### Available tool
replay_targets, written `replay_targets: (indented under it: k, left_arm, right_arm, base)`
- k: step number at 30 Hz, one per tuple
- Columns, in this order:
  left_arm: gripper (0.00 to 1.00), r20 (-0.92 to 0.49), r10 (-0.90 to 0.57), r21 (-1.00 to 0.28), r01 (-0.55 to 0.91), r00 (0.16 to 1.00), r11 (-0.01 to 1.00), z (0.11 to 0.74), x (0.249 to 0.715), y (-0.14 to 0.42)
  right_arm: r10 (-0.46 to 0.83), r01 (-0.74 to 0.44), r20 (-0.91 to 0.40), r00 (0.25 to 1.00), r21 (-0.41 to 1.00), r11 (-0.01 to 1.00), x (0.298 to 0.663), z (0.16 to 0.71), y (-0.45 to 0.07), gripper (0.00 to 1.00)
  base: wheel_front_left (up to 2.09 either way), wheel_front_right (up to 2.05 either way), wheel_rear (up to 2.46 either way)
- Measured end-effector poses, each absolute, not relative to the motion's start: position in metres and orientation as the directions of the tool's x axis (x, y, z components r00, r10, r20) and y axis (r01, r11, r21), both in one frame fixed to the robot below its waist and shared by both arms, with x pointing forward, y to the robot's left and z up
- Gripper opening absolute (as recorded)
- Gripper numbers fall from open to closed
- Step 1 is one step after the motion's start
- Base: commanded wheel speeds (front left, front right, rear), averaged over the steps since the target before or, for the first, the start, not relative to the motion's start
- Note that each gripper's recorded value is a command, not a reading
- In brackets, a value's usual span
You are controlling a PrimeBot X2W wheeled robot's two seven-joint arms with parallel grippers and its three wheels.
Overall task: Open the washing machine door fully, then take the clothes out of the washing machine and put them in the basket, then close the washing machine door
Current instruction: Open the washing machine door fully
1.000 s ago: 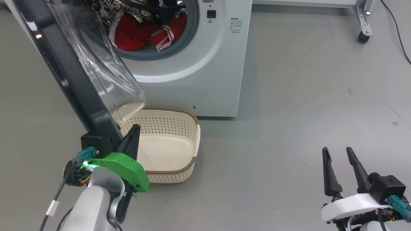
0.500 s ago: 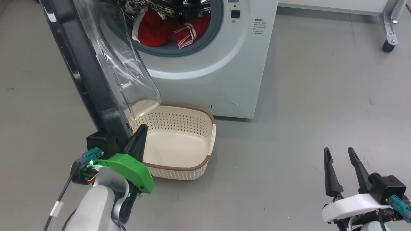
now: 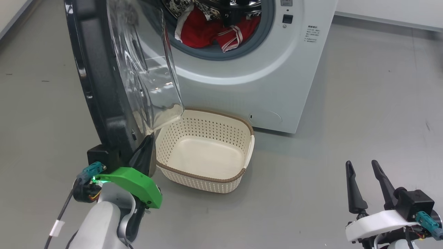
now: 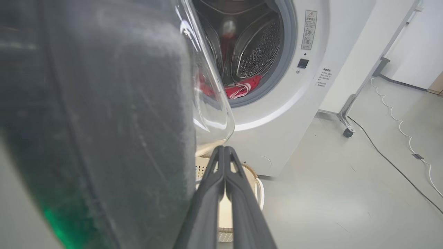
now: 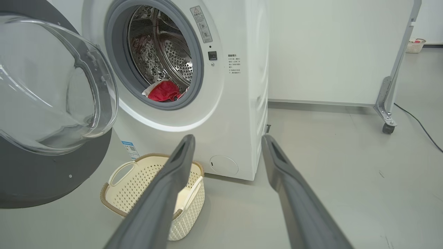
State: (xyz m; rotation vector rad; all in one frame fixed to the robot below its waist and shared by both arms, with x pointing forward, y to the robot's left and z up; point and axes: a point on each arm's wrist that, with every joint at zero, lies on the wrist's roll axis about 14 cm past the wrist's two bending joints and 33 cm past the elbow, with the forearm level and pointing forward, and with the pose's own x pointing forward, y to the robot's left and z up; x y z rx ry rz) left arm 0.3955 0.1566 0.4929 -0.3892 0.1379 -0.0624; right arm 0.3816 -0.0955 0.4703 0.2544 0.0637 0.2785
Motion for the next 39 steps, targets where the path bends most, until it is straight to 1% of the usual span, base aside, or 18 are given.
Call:
replay_targets:
  k: [9,21,31,39]
  left_arm:
    - [0.0,-0.124,0.036,-0.403,-0.084,0.992,0.911,0.489,0.388,0.195]
    - [0.0,-0.141,0.201,-0.401,-0.241,0.969,0.884,0.477,0.384,0.25]
    - [0.0,-0.146,0.37,-0.382,-0.398,0.917,0.834,0.473,0.38,0.312]
    - [0.0,-0.17,0.468,-0.35,-0.497,0.867,0.794,0.466,0.373,0.358]
  right_arm:
    - [0.361,-0.338,-0.044,0.932,0.258,0.905,0.384,0.463,-0.071,1.0]
    - [0.423,-0.39,-0.105,0.9,0.239,0.89,0.392,0.44,-0.057,1.0]
    - [0.481,-0.444,-0.12,0.869,0.241,0.863,0.41,0.429,-0.038,1.0]
    - [0.495,-0.455,-0.136,0.858,0.246,0.856,0.42,0.419,-0.036,1.0]
  base:
    - [0.0,0.0,0.0]
    - [0.0,0.0,0.0]
    - [0.0,0.0,0.0]
    - [0.0,0.0,0.0]
